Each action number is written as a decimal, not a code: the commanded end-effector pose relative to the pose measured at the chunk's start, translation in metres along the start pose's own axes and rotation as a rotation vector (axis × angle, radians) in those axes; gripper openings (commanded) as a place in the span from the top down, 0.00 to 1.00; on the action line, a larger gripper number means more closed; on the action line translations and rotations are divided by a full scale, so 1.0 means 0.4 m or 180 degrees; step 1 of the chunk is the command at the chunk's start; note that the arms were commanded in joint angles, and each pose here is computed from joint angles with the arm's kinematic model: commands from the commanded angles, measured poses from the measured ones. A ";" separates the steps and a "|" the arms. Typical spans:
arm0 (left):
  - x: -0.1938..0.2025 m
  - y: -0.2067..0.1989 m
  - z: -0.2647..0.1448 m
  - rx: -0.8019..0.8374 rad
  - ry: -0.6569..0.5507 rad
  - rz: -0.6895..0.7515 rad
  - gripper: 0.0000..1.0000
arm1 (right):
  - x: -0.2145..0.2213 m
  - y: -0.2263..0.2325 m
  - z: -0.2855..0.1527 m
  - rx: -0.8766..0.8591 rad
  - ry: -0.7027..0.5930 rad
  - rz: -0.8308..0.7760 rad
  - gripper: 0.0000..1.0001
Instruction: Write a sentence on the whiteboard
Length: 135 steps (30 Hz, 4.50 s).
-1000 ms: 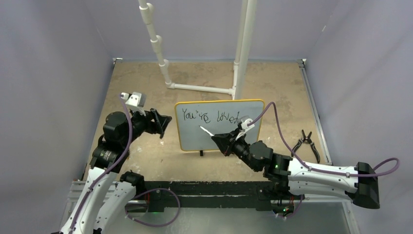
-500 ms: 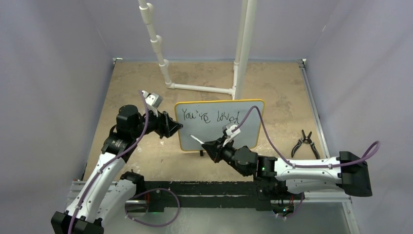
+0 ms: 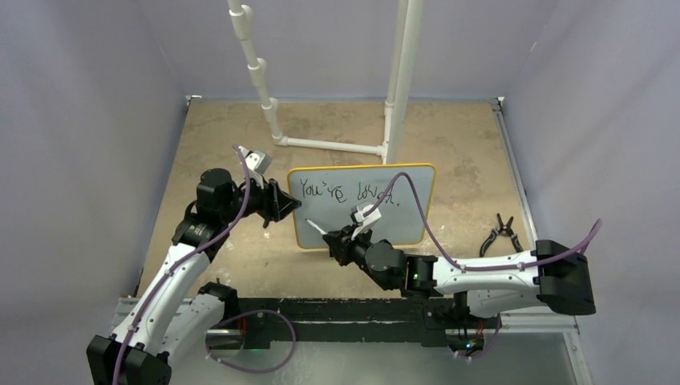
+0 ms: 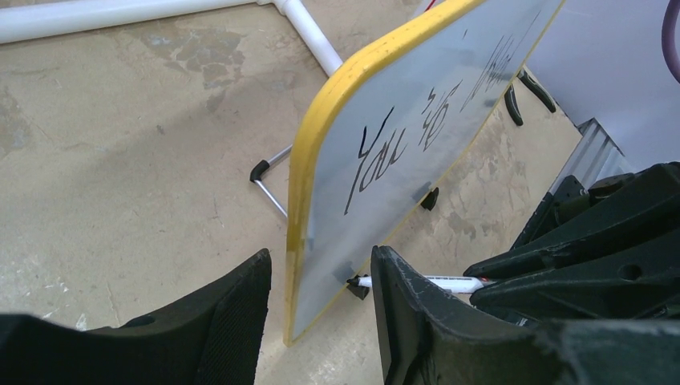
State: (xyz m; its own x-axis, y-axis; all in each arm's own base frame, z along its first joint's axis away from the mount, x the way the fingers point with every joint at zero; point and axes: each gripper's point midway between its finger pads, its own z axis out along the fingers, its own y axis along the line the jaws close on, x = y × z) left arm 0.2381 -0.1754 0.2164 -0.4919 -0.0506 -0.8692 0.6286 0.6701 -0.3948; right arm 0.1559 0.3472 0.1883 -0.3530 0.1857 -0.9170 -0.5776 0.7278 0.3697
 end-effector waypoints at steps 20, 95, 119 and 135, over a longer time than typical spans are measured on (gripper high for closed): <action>-0.019 -0.013 0.007 0.0080 -0.0076 0.0175 0.58 | -0.023 -0.004 0.039 0.0350 -0.0094 0.0073 1.00; -0.021 -0.013 0.005 0.0063 -0.0083 0.0194 0.60 | 0.029 -0.045 0.015 0.0529 0.0159 0.0066 1.00; -0.019 -0.018 0.005 0.0089 -0.0078 0.0193 0.60 | -0.058 -0.031 -0.006 0.0506 -0.0126 0.0145 1.00; -0.020 -0.019 0.004 0.0088 -0.0084 0.0197 0.60 | 0.042 -0.059 -0.007 0.0615 0.0249 0.0107 1.00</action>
State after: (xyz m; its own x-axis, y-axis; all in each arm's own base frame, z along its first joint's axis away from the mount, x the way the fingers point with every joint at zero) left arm 0.2375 -0.1782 0.2142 -0.4813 -0.0271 -0.8762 0.6434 0.6679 -0.3741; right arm 0.1632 0.3294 0.1678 -0.4051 0.1585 -0.9004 -0.4324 0.8345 0.3414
